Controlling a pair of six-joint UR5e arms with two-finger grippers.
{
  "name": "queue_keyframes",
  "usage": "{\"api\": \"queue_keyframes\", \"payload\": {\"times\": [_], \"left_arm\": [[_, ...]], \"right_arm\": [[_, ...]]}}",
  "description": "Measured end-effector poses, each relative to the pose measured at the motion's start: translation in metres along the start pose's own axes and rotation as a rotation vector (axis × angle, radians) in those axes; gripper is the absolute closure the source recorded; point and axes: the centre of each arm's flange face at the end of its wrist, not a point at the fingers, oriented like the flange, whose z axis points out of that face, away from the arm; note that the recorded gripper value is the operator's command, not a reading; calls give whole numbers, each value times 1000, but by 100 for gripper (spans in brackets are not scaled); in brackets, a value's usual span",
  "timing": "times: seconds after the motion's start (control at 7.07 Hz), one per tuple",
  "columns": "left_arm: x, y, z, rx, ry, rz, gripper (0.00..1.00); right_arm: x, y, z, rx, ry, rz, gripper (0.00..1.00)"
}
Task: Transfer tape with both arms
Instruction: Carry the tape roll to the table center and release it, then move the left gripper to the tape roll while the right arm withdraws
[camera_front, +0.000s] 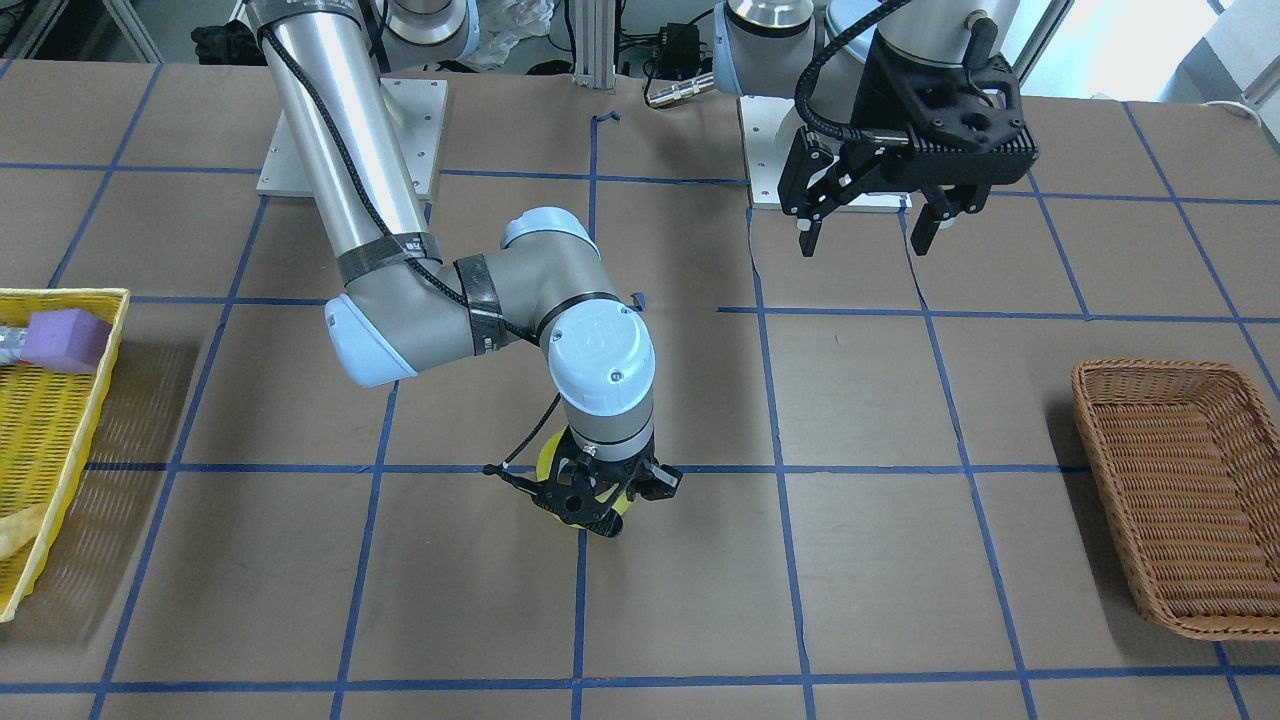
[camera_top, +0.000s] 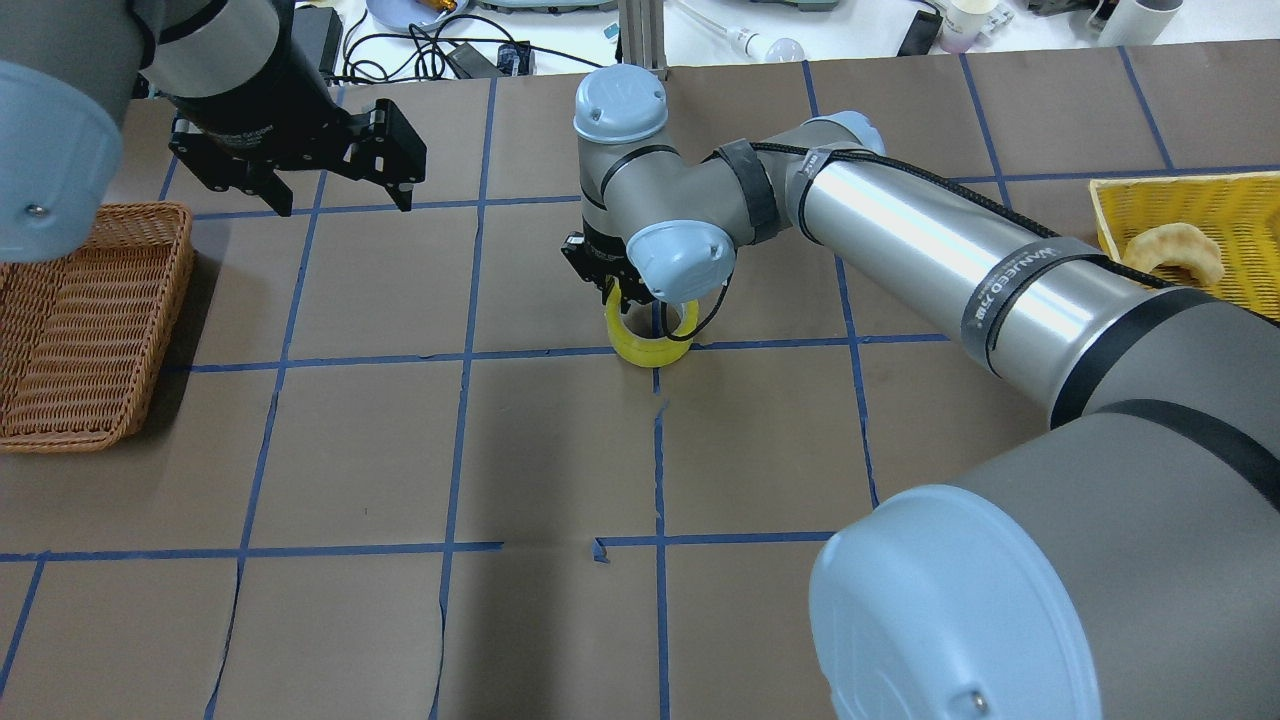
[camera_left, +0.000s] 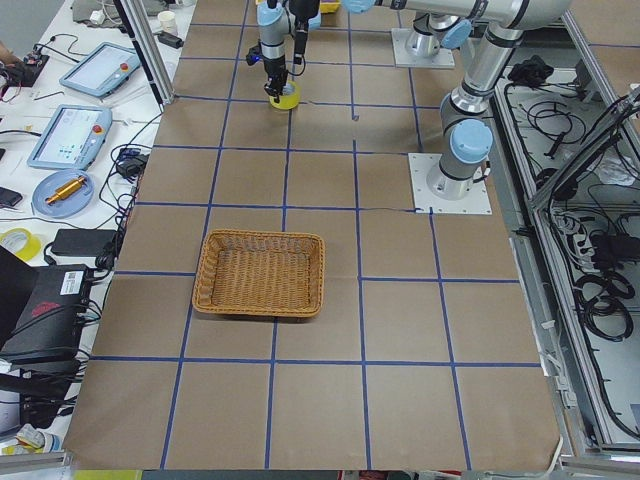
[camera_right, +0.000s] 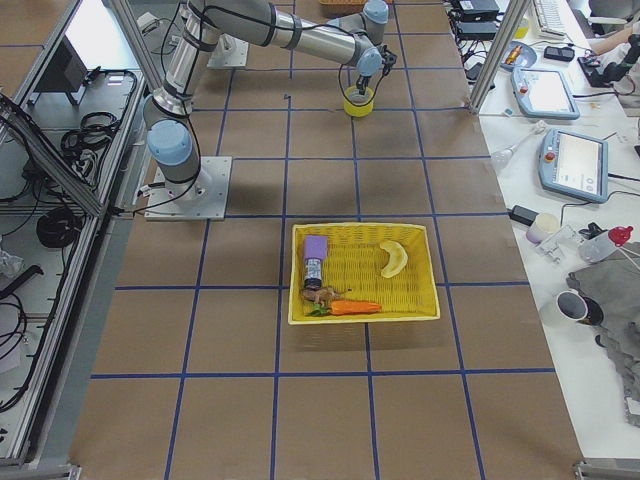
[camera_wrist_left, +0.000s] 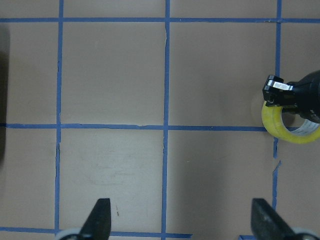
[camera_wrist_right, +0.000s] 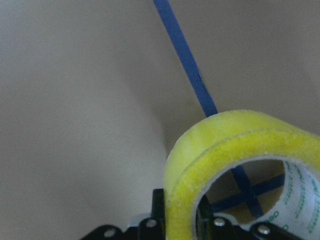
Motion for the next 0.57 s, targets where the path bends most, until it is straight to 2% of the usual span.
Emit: {"api": "queue_keyframes", "payload": {"times": [0.28,0.57], "left_arm": [[1,-10,3,9,6,-17,0],[2,-22,21,-3,4,-38,0]], "right_arm": [[2,-1,-14,18,-8,-15,0],[27,-21,-68,72,-9,-71,0]]}}
